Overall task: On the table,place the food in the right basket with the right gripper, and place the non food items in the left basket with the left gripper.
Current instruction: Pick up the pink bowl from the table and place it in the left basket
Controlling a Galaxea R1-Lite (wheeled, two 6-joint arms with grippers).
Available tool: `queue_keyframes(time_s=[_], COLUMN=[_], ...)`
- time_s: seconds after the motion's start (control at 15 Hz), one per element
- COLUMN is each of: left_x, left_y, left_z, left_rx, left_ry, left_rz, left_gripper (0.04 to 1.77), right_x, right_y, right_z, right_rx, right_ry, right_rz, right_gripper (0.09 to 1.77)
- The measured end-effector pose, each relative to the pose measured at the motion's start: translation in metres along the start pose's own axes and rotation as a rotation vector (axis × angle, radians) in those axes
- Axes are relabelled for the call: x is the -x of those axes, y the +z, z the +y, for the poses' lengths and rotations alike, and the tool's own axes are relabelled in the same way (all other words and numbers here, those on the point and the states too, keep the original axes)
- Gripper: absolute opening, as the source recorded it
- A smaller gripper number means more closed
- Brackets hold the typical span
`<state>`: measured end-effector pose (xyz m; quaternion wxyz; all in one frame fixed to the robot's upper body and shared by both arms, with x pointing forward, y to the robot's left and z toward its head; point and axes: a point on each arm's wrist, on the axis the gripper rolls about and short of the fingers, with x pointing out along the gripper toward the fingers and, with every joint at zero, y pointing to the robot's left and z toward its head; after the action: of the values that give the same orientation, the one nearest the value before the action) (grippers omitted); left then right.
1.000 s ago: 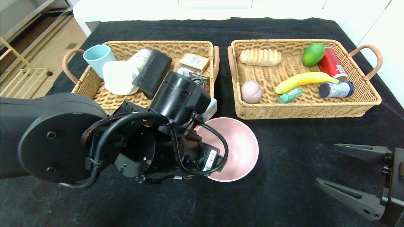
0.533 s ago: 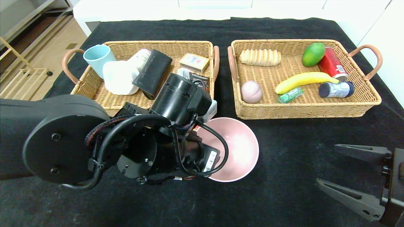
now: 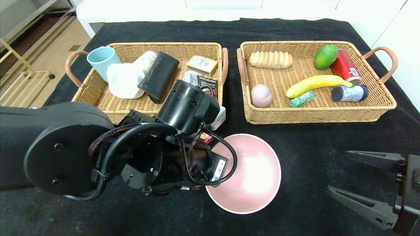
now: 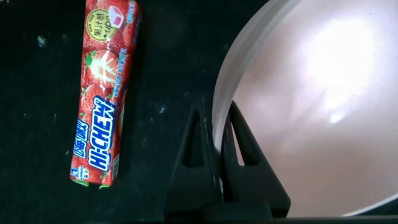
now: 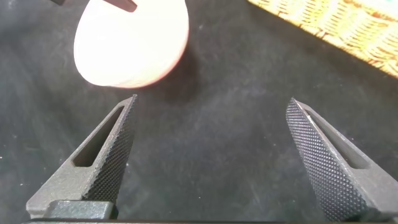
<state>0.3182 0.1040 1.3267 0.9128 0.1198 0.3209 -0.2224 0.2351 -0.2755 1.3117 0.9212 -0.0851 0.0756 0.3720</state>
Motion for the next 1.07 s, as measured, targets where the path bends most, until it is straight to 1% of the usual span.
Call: queue_keyframes(time_s=[0.8,0.93,1.07], left_x=[-0.0017,-0.0014,0.0023], left_y=[-0.0031,-0.0030,-0.0007], left_z=[-0.0004,-0.0003,0.0005], left_rx=[-0.006,-0.005,-0.001], left_ry=[0.004,0.009,0.001], left_rz=[0.013,0.012,0.000], left_gripper=[0.16,0.16,0.16], right_x=[-0.0001,-0.0001,-0.0001], right_y=[0.0001,0.0000,-0.0001], right_z=[0.0002,0.0002,0.0002], right_rx=[0.000,0.000,0.000], right_ry=[0.001,0.001,0.001], right_rz=[0.000,0.000,0.000], right_gripper=[1.71,1.71,1.71])
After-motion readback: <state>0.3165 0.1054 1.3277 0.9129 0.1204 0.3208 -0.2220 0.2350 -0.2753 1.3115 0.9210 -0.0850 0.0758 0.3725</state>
